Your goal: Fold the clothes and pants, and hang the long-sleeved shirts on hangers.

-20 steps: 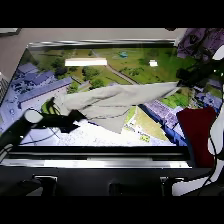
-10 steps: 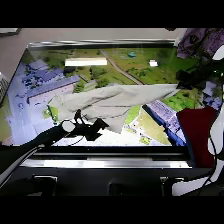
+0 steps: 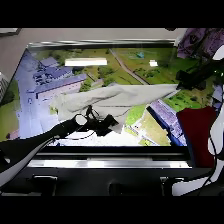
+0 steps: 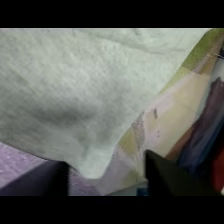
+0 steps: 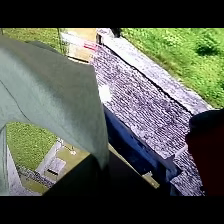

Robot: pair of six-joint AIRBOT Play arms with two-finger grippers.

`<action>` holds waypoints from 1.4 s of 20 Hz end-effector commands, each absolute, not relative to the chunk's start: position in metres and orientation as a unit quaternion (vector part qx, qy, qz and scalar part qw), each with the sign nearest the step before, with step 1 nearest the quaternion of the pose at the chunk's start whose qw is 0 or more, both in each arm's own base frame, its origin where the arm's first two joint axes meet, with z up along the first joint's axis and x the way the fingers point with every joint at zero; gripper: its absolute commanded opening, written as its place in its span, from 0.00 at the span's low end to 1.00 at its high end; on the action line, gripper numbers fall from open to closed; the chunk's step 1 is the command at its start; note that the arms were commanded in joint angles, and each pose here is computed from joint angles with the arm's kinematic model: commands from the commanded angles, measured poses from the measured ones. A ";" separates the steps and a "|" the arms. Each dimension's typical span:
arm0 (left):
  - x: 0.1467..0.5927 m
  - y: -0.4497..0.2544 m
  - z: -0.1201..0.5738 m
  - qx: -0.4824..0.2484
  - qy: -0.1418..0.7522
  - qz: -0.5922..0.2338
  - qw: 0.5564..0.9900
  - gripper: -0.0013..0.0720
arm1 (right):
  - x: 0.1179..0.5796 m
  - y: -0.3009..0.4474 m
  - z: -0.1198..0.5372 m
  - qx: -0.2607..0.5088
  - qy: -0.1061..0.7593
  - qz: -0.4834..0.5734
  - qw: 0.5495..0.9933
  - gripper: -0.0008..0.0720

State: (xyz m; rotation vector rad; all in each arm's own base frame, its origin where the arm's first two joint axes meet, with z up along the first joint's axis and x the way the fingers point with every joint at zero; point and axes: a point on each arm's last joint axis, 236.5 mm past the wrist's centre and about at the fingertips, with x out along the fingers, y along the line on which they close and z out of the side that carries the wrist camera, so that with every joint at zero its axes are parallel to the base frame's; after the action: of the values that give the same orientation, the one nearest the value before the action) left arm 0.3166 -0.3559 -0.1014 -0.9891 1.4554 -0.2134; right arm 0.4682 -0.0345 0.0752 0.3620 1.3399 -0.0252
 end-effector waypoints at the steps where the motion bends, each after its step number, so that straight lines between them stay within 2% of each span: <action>1: 0.311 -0.368 -0.099 -0.419 0.648 -0.113 0.626 0.16 | 0.467 -0.034 0.080 0.167 0.614 -0.012 0.771 0.06; 2: 0.311 -0.368 -0.096 -0.411 0.646 -0.124 0.631 0.05 | 0.466 -0.034 0.083 0.168 0.612 -0.013 0.772 0.06; 5: 0.331 -0.355 -0.063 -0.406 0.613 -0.160 0.659 0.04 | 0.464 -0.039 0.098 0.179 0.597 -0.036 0.781 0.06; 7: 0.359 -0.327 -0.015 -0.402 0.566 -0.184 0.696 0.04 | 0.465 -0.046 0.112 0.187 0.576 -0.061 0.793 0.06; 10: 0.410 -0.250 0.097 -0.377 0.453 -0.204 0.782 0.04 | 0.455 -0.075 0.144 0.185 0.535 -0.136 0.813 0.06; 13: 0.430 -0.166 0.224 -0.346 0.342 -0.200 0.851 0.04 | 0.445 -0.092 0.199 0.164 0.463 -0.162 0.856 0.06; 17: 0.395 -0.086 0.375 -0.251 0.210 -0.196 0.924 0.04 | 0.408 -0.095 0.312 0.182 0.306 -0.178 0.917 0.06; 21: 0.324 -0.047 0.475 -0.157 0.102 -0.157 0.970 0.04 | 0.319 -0.070 0.436 0.199 0.127 -0.138 0.962 0.06; 25: 0.266 -0.038 0.513 -0.120 0.041 -0.110 0.986 0.04 | 0.211 -0.043 0.507 0.191 0.000 -0.102 0.976 0.06; 28: 0.245 -0.032 0.520 -0.100 0.022 -0.077 0.992 0.04 | 0.162 -0.034 0.528 0.188 -0.053 -0.092 0.976 0.06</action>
State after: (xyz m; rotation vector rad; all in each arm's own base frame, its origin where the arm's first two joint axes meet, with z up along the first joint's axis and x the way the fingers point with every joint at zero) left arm 0.2730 -0.0383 0.5086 -0.2608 0.0889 -0.2305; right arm 0.2165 -0.0469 0.5001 0.3816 0.0276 -0.2220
